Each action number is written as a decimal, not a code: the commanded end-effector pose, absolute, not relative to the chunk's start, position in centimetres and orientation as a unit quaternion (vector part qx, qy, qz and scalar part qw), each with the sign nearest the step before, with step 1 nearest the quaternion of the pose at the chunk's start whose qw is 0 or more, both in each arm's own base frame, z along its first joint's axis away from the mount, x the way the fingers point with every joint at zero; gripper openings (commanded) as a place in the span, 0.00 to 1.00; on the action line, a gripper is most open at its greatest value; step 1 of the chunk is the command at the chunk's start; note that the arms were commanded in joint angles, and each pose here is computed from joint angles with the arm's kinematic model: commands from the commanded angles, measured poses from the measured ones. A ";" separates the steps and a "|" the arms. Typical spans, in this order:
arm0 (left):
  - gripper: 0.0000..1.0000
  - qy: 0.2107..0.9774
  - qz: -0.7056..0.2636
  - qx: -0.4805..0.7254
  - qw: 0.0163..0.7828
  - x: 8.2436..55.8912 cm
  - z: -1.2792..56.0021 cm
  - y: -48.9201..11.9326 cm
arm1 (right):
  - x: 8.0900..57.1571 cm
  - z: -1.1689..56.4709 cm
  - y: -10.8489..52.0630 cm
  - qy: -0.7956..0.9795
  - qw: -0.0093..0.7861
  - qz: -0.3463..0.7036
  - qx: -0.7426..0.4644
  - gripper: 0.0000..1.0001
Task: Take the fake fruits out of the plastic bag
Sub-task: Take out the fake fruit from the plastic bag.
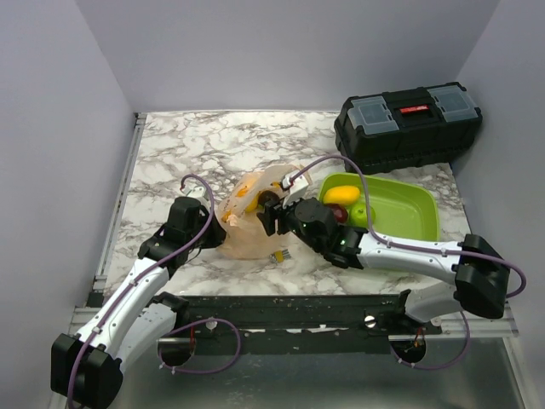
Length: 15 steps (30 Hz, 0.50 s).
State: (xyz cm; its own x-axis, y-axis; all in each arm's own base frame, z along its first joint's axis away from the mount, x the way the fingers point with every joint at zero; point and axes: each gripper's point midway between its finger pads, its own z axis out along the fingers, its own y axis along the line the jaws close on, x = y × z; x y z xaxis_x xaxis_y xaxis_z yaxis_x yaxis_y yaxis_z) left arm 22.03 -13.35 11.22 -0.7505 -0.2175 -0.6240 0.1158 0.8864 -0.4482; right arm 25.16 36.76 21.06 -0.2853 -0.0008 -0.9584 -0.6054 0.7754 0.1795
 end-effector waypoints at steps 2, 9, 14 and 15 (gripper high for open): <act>0.00 0.899 -0.224 -0.027 0.375 22.7 12.5 -12.8 | 26.6 17.1 34.9 0.780 0.561 0.203 -0.188 0.59; 0.00 0.900 -0.230 -0.023 0.370 22.5 12.6 -13.0 | 31.0 15.7 35.5 0.791 0.573 0.148 -0.155 0.55; 0.00 0.900 -0.234 -0.020 0.366 22.4 12.5 -13.2 | 33.2 13.5 37.3 0.798 0.562 0.112 -0.184 0.57; 0.00 0.900 -0.236 -0.019 0.366 22.5 12.5 -13.3 | 33.5 13.0 37.5 0.799 0.562 0.105 -0.186 0.57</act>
State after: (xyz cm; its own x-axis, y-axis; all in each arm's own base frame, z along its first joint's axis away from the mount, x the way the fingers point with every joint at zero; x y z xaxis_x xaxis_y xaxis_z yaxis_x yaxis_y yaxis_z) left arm 21.87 -13.15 11.11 -0.7546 -0.2111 -0.6214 0.1116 0.8918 -0.4385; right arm 31.70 36.96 13.38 -0.3305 -0.1397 -0.9334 -0.4466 0.8944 0.0243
